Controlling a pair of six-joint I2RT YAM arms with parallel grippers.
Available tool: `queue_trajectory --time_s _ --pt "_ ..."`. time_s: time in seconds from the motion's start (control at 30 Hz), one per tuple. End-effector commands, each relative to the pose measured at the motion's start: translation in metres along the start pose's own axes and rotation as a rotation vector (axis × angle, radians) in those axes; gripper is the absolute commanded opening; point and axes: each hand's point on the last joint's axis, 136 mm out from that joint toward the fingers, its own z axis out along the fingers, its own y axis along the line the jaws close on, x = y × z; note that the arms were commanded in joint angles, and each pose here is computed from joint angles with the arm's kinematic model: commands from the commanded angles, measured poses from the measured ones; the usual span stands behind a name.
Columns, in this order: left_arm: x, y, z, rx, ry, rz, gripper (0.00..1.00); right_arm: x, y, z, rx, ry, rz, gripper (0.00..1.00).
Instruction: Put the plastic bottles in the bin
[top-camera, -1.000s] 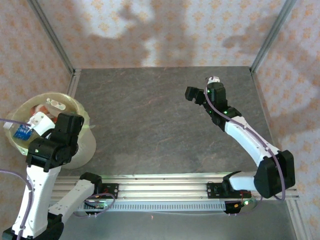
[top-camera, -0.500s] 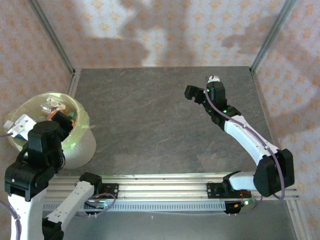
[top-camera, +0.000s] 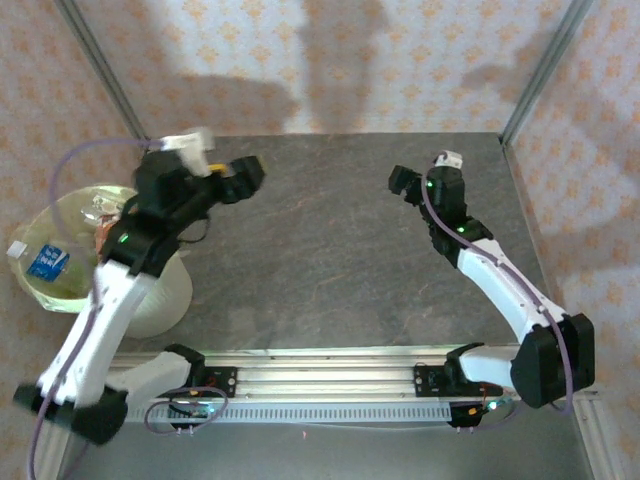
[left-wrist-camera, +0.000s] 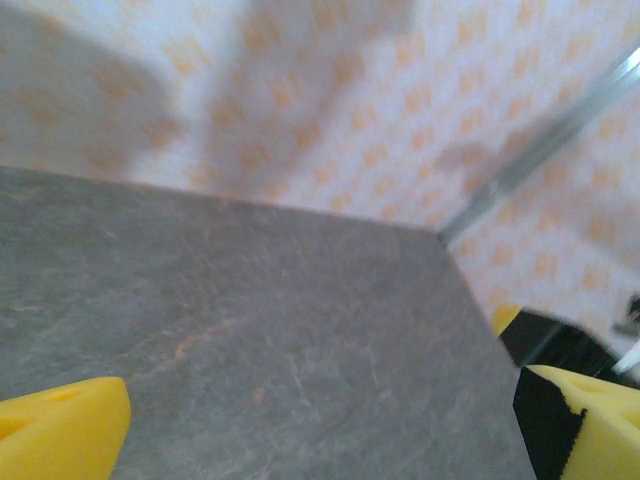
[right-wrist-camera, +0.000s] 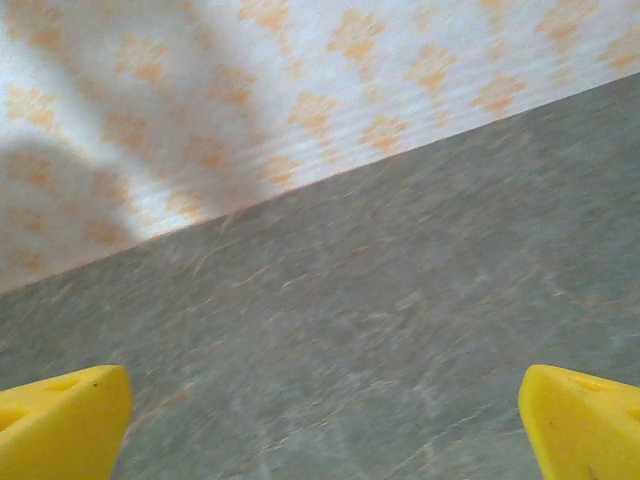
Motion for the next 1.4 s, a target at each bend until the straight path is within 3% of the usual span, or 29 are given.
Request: queue_trajectory --time_s 0.0,0.13,0.23,0.37,0.53,0.73,0.83,1.0,1.17,1.33,1.37 --pt "0.0 -0.002 0.031 -0.096 0.003 0.239 1.0 -0.016 -0.043 -0.014 0.154 -0.096 0.009 0.99" --pt "0.027 0.047 0.072 -0.308 0.046 0.321 1.0 -0.011 -0.104 -0.022 0.352 -0.153 0.024 0.99" --pt "0.052 0.091 0.082 -0.466 0.105 0.406 1.0 0.004 -0.148 -0.027 0.494 -0.174 0.029 0.99" --pt "0.098 0.155 0.089 -0.542 0.197 0.406 1.0 0.041 -0.192 -0.026 0.614 -0.112 0.015 0.99" --pt "0.136 0.231 0.08 -0.643 0.218 0.341 1.0 0.087 -0.21 -0.012 0.596 -0.008 -0.037 0.99" --pt "0.161 0.28 0.088 -0.688 0.199 0.297 1.0 0.106 -0.193 0.025 0.361 0.086 -0.038 0.99" --pt "0.155 0.299 0.093 -0.699 0.081 0.248 1.0 0.096 -0.189 0.037 0.304 0.02 -0.024 0.99" --pt "0.161 0.292 0.097 -0.577 0.083 0.232 1.0 0.1 -0.182 0.055 0.231 0.057 -0.011 0.99" --pt "0.166 0.294 0.072 -0.603 -0.116 0.238 1.0 0.101 -0.169 0.04 0.157 -0.032 -0.048 0.99" --pt "0.167 0.294 0.074 -0.656 -0.095 0.266 1.0 0.115 -0.161 0.045 0.147 -0.104 -0.118 0.99" --pt "0.168 0.294 0.073 -0.669 -0.09 0.271 1.0 0.117 -0.164 0.051 0.185 -0.058 -0.122 0.99"
